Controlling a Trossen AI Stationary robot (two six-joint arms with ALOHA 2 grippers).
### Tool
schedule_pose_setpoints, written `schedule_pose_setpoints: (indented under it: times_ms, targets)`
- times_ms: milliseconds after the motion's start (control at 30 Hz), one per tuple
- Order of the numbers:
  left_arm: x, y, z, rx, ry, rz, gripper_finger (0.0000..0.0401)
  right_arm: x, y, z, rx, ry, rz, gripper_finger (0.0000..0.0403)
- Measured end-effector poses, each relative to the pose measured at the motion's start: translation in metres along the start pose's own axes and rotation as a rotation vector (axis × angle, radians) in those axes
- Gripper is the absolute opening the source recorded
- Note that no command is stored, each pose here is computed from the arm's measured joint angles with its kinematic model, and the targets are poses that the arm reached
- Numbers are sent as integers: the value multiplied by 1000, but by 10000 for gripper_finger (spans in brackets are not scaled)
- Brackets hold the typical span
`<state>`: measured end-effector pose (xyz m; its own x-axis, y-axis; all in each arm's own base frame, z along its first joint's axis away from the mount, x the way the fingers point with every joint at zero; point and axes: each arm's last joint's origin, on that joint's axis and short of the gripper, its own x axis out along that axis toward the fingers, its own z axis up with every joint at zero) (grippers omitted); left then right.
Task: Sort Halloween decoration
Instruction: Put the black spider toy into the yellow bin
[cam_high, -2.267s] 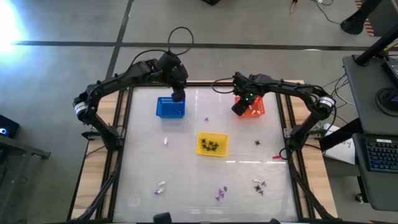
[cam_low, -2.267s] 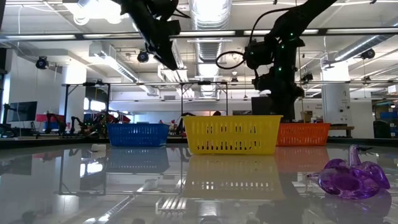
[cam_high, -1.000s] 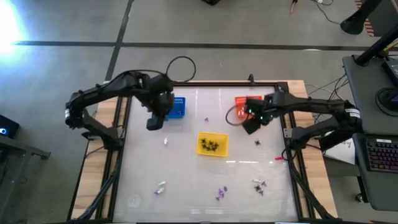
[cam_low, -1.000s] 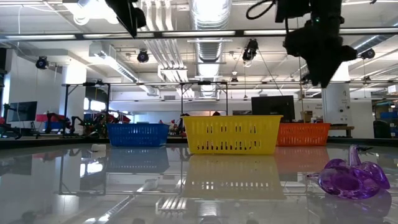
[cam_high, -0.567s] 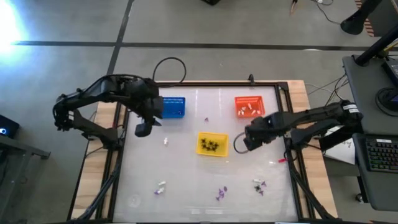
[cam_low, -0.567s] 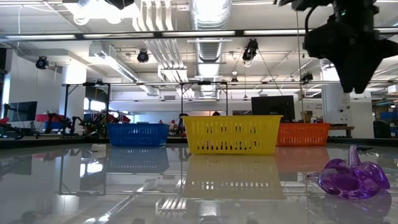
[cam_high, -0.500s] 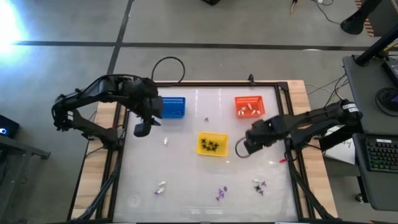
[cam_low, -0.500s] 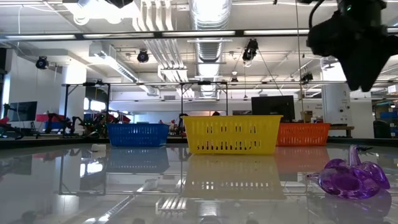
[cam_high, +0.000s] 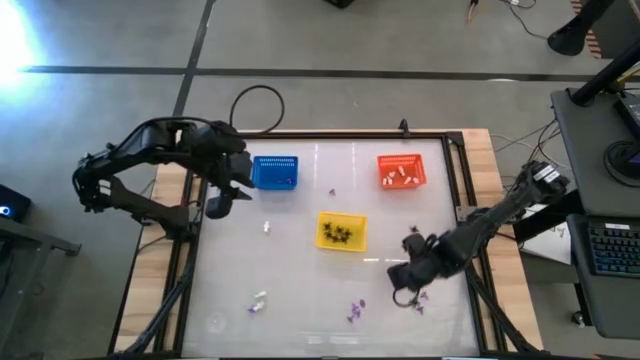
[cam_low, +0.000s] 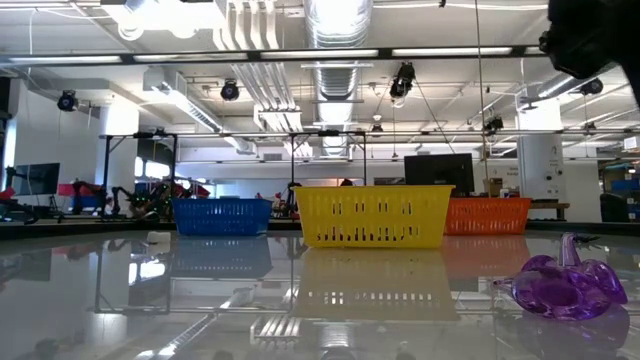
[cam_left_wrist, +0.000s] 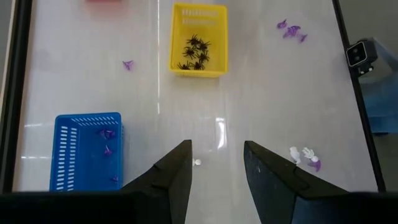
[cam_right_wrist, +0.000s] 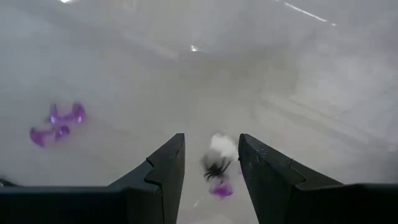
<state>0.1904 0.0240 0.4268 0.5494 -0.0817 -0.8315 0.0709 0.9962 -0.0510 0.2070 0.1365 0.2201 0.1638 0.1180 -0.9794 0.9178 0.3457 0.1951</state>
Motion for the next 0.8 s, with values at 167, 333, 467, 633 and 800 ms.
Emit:
schedule_pose_setpoints:
  times_ms: [167, 333, 467, 633, 800]
  targets:
    - [0, 0, 0, -9, -1, 0, 128, 19, 14, -22, -49, -3, -67, 144]
    - [1, 0, 0, -10, 2, 0, 128, 34, 28, -36, -78, 5, -113, 144]
    - [1, 0, 0, -10, 2, 0, 128, 48, 36, -46, -91, 40, -166, 144]
    - [1, 0, 0, -10, 2, -1, 128, 60, 37, -56, -55, 60, -213, 144]
    - [1, 0, 0, -10, 2, -3, 128, 63, 32, -64, -19, 50, -232, 144]
